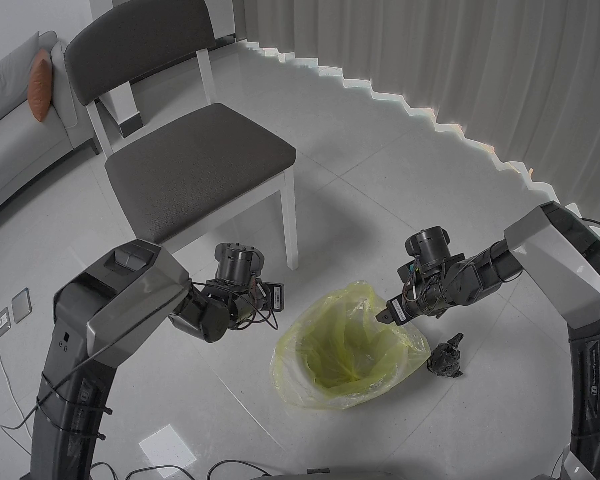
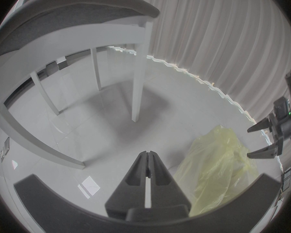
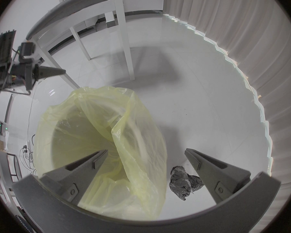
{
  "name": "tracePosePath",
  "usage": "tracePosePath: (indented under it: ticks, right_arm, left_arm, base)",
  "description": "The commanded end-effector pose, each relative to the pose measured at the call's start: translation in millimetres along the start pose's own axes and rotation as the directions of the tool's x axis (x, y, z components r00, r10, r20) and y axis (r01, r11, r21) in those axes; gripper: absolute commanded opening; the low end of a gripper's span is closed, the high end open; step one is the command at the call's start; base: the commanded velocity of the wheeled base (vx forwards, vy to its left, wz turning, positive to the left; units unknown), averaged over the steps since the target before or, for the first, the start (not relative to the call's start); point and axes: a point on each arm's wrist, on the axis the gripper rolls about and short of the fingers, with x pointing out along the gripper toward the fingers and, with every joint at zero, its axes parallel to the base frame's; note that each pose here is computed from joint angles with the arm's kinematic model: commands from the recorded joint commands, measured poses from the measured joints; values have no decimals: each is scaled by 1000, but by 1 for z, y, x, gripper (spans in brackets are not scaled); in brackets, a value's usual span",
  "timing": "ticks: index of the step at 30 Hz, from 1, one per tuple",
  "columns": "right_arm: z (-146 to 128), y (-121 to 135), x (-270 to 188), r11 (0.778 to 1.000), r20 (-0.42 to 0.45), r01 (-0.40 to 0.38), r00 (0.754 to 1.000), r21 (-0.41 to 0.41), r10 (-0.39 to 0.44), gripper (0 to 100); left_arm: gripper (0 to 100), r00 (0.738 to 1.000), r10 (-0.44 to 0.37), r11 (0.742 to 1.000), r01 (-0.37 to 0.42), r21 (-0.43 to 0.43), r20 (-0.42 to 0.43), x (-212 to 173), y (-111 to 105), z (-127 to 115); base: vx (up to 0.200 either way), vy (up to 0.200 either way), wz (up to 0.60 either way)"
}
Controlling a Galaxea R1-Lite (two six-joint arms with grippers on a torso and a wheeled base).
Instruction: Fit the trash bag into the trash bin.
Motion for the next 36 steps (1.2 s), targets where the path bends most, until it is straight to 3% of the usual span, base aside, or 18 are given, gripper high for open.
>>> tracePosePath:
  ticks: [1, 7, 8, 21, 36]
  right_arm:
    - [-10, 4, 24, 1000, -35, -6, 999, -8, 6, 100]
    - [-13, 4, 30, 1000, -46, -8, 999, -13, 7, 100]
    - [-14, 5, 32, 1000, -50, -8, 999, -12, 7, 0]
    - [-8, -25, 31, 998, -23, 35, 999, 47, -34, 0]
    - [-24, 0, 70, 1000, -70, -1, 998, 16, 2, 0]
  left_arm:
    - [0, 1000, 13, 1000, -13, -12, 28, -20, 8, 13]
    - [0, 999, 15, 1000, -14, -14, 45, -24, 11, 9]
    - [0, 999, 14, 1000, -14, -14, 47, -25, 11, 7]
    - [0, 998, 26, 1000, -25, -18, 65, -32, 17, 3]
    - [0, 998, 28, 1000, -27, -16, 49, -32, 15, -3]
  base:
    - [0, 0, 0]
    - [0, 0, 0]
    - [0, 0, 0]
    - [0, 0, 0]
    - [0, 0, 0]
